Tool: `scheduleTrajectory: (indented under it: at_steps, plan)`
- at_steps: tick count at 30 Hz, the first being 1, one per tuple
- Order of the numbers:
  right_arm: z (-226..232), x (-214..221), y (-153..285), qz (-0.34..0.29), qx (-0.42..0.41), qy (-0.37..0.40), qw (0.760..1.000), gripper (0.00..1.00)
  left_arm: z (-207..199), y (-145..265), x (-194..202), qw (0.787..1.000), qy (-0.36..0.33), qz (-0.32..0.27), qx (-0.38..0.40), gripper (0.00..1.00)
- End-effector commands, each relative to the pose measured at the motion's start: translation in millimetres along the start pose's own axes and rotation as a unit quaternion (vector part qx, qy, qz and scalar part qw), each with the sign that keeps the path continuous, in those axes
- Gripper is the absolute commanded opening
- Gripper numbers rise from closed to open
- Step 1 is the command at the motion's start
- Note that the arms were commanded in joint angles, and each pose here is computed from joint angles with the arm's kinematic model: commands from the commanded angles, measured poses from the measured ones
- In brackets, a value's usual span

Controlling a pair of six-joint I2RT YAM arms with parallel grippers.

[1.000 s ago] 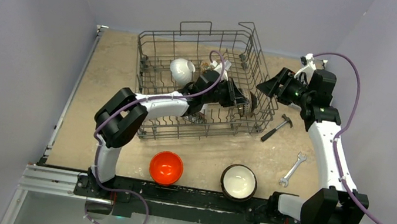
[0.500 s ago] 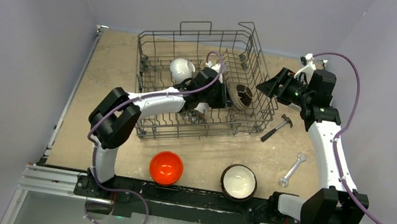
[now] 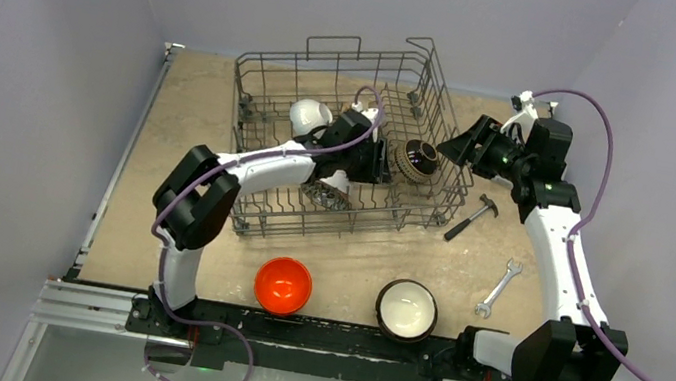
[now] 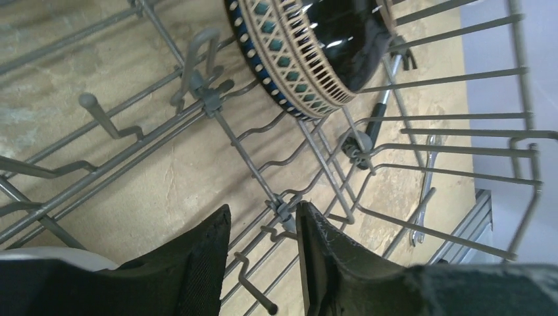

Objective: Load the bowls into the dish rack
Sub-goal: Turn the bowl upside down on the dish rack.

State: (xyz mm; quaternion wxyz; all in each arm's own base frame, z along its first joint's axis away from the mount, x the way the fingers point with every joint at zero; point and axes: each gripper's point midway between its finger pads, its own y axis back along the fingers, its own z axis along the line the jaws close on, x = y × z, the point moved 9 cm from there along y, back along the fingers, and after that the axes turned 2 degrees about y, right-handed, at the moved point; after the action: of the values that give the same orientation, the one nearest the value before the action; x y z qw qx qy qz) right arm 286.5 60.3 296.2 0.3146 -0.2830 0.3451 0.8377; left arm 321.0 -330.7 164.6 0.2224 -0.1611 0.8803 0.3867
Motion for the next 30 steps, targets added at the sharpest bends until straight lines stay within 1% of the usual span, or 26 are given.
scheduleTrajectory:
  at_steps: [1,6,9,12,17,20,24,27,30]
  plan:
    - [17.1,-7.2,5.4,0.001,-0.035,0.017,0.999,0.67,-36.3,30.5,-43.5,0.992,-0.064,-0.096,0.059,0.41]
    - [15.2,-6.6,4.9,0.001,-0.029,0.019,0.999,0.67,-48.0,20.2,-72.1,0.986,-0.075,-0.141,0.051,0.42]
    - [14.6,-5.9,4.8,0.002,-0.029,0.02,0.999,0.67,-51.7,5.4,-83.8,0.984,-0.076,-0.149,0.056,0.43]
    - [14.2,-5.5,4.9,0.003,-0.027,0.02,0.999,0.67,-54.1,-11.8,-96.2,0.983,-0.078,-0.157,0.058,0.43]
    - [14.7,-7.2,6.1,0.0,-0.021,0.021,1.0,0.68,-38.5,-56.2,-105.2,0.985,-0.068,-0.157,0.032,0.43]
    - [14.9,-9.3,5.9,-0.002,-0.017,0.022,1.0,0.68,-38.3,-76.5,-106.1,0.986,-0.073,-0.142,0.048,0.44]
    - [16.5,-12.1,6.5,-0.003,-0.019,0.026,0.999,0.68,-35.1,-97.8,-96.5,0.99,-0.071,-0.099,0.075,0.45]
    - [17.1,-14.0,7.1,-0.004,-0.017,0.029,0.999,0.69,-33.6,-101.0,-81.5,0.991,-0.056,-0.056,0.104,0.45]
    - [17.7,-16.2,8.2,-0.006,-0.012,0.033,0.999,0.7,-34.1,-95.2,-61.4,0.991,-0.043,-0.016,0.128,0.43]
